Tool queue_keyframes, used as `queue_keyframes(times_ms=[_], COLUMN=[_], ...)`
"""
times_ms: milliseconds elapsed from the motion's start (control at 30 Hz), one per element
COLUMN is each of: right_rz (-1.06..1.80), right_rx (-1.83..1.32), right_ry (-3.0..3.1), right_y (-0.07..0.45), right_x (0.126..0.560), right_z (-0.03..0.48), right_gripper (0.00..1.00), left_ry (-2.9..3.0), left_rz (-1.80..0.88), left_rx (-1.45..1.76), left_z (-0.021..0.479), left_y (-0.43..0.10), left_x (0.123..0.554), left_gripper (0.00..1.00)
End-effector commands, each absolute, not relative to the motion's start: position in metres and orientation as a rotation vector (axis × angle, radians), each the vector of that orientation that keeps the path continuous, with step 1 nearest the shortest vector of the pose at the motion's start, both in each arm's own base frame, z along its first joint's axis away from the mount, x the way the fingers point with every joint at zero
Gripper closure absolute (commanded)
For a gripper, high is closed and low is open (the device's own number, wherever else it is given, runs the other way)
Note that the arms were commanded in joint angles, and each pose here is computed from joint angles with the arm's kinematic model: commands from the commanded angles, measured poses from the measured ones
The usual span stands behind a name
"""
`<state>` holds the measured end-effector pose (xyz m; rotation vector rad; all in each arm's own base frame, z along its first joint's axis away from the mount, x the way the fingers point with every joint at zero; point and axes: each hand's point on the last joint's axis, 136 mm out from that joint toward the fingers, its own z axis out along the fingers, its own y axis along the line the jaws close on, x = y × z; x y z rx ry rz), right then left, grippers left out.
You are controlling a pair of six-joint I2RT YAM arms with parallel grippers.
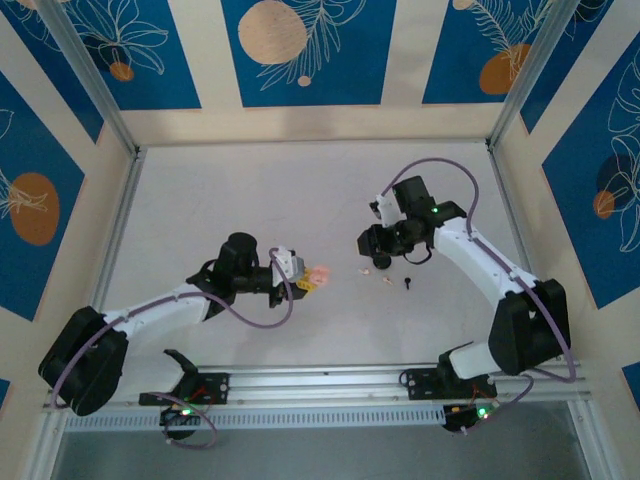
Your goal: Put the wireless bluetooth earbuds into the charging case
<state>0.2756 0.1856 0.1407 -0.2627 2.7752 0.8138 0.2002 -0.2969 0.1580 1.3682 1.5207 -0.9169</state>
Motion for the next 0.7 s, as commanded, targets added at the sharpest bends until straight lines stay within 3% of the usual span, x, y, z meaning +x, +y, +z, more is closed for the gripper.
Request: queue_keyframes(times_ms=[0,267,667], right_rz=[0.898,0.824,0.266], right_rx=[0.085,0.175,0.054], right_ry=[2.96,3.1,3.183], right_y=[0.188,0.192,0.125], right_x=[0.25,0.254,0.263], right_z=[0.118,0.07,0.06], right_gripper=[0.6,0.59,0.58], left_ry=[1.522,1.532,1.55], left_rz=[-0.917,-0.918,-0.911], left_rx=[1.359,1.353,1.357], left_z=[0.157,0.155,0.152], left_y=[-0.298,-0.298,-0.298], left_x=[0.201,0.202,0.203], left_gripper=[0.83,0.83,0.83])
